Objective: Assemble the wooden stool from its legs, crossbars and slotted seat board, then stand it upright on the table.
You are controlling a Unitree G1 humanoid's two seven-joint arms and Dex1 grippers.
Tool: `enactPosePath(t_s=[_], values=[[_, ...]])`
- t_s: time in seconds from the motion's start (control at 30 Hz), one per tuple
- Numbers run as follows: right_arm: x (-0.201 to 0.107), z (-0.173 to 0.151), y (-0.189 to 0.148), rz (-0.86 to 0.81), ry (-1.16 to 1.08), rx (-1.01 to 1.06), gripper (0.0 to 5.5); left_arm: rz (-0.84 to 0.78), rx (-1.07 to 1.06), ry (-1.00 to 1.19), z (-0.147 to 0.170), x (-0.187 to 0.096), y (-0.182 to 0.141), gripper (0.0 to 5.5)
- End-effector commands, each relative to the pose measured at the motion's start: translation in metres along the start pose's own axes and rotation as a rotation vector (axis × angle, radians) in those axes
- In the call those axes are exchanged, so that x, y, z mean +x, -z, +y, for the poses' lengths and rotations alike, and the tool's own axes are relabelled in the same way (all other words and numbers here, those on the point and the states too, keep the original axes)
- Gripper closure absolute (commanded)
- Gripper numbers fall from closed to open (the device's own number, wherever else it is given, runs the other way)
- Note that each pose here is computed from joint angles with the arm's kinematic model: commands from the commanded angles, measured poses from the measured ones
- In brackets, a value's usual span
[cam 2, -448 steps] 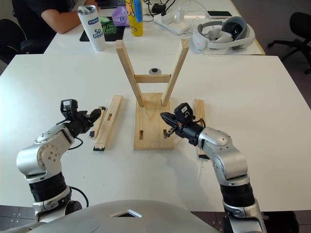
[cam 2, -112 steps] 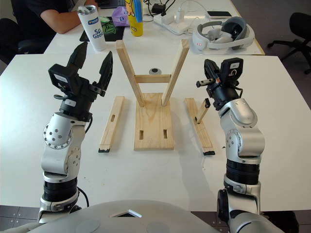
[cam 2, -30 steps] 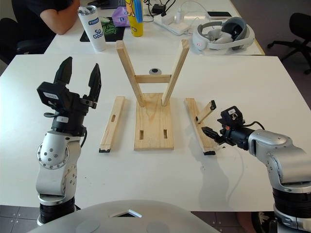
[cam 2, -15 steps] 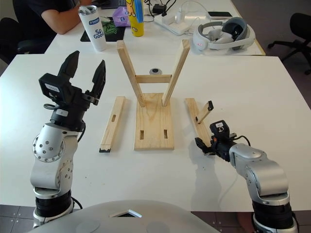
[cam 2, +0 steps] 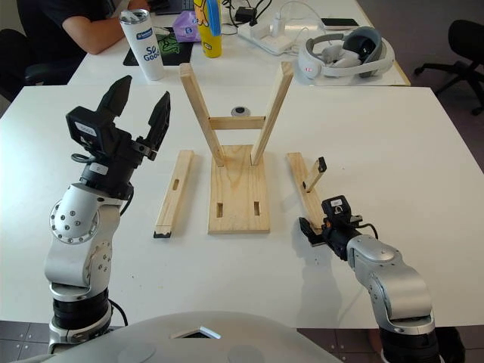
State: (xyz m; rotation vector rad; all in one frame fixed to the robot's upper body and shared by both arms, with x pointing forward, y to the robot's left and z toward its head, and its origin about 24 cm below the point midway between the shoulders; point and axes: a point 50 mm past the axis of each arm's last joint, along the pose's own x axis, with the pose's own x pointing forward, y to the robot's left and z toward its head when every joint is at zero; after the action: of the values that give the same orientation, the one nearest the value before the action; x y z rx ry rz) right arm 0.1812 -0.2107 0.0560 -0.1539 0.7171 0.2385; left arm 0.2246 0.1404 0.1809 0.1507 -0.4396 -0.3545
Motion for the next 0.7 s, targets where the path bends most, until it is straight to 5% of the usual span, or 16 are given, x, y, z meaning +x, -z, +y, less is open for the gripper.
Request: enactPosePath(t_s=[0.03,0.43,0.7], values=[[0.000,-0.003,0.014,0.055,0.045,0.022,1.42,0.014,-0.001,0.013,0.002,0.004,0.002,2.41],[0.007,-0.022,0.031,0.091,0.105,0.016,3.33,0.114,0.038,-0.090,0.021,0.011,0.024,2.41],[0.017,-0.059,-0.017,-0.223,0.179,0.160,3.43,0.005,-0.300,0.122,0.006,0.013,0.010,1.27]])
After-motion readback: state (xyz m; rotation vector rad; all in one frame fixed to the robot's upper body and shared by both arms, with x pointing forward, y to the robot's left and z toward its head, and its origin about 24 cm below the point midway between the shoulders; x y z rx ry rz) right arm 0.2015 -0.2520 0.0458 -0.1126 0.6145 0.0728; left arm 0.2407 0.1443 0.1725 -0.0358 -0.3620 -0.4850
